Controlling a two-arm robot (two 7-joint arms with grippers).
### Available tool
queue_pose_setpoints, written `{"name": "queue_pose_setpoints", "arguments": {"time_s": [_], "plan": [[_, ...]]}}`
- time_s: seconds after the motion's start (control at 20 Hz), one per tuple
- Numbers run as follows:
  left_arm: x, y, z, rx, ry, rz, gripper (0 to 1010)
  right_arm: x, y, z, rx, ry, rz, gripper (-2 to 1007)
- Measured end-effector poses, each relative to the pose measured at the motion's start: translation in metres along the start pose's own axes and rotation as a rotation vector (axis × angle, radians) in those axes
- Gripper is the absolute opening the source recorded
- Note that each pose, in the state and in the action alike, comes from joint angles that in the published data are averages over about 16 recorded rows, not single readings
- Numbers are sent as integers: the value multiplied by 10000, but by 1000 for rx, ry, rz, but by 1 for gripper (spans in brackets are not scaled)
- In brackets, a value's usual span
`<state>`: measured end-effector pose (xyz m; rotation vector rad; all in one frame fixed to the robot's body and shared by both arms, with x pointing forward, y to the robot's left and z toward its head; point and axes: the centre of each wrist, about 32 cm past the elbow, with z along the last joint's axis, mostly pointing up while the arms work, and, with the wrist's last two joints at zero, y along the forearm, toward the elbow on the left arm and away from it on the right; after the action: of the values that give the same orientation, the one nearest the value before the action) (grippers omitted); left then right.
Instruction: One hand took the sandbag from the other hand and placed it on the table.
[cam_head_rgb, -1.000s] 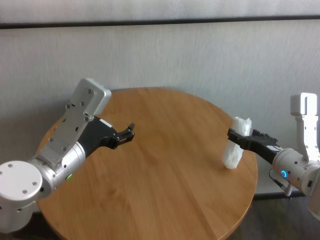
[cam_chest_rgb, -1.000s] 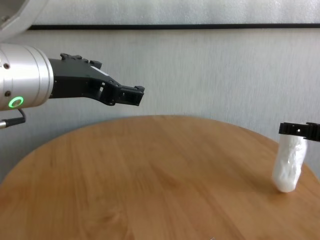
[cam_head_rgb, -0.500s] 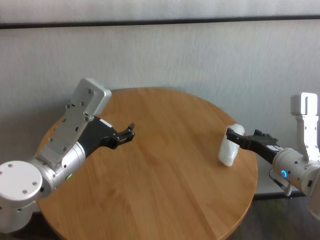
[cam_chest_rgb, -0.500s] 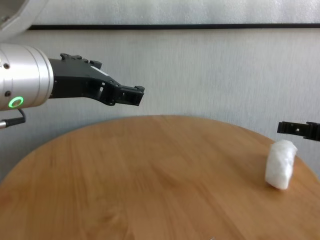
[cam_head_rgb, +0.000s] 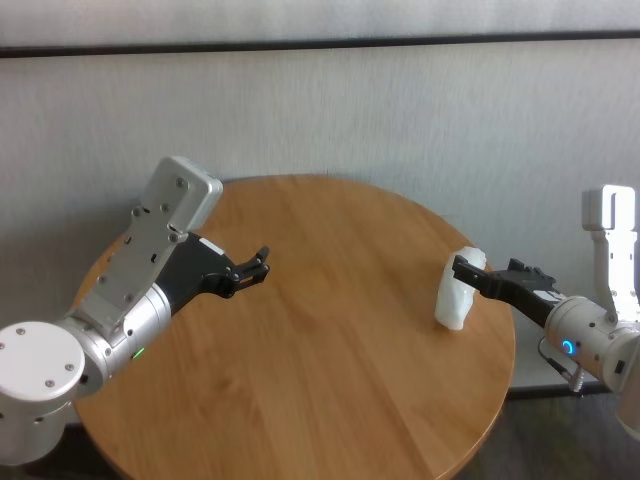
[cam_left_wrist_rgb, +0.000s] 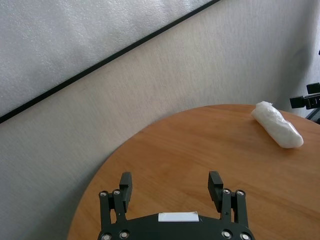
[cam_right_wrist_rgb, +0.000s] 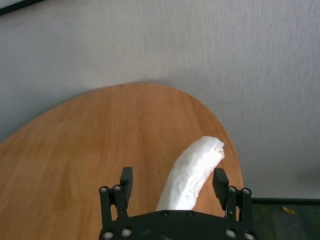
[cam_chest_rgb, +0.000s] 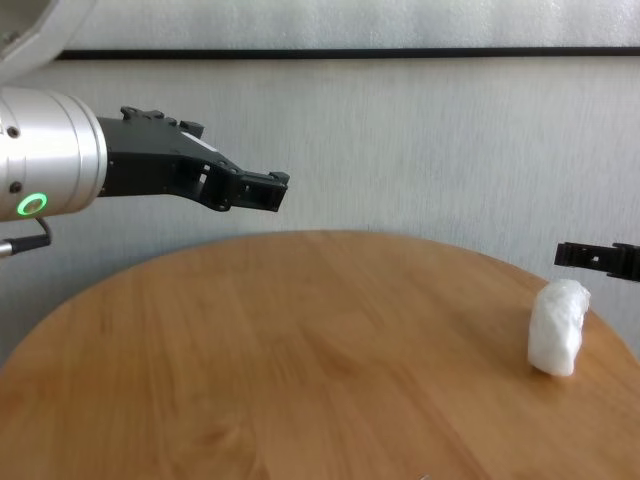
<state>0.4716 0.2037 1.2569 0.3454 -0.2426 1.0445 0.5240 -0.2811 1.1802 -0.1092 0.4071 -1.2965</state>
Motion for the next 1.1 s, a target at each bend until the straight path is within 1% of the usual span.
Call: {"name": "queue_pose_setpoints", "arguments": {"time_s": [0.35, 0.6, 0.7, 0.85, 0.95, 1.1], "plan": [[0, 0, 0, 0, 0, 0, 1000, -2, -1, 1, 1, 1, 1, 1002], [0, 0, 0, 0, 0, 0, 1000, -42, -15, 5, 4, -11, 16, 1002], [0, 0, 0, 0, 0, 0, 1000, -73, -24, 8, 6, -19, 27, 1002], [0, 0, 0, 0, 0, 0, 1000, -140, -38, 15, 10, -34, 51, 1002], [0, 0, 0, 0, 0, 0, 1000, -202, -48, 21, 14, -44, 71, 1002], [0, 0, 0, 0, 0, 0, 1000, -316, -63, 28, 19, -60, 106, 1002]]}}
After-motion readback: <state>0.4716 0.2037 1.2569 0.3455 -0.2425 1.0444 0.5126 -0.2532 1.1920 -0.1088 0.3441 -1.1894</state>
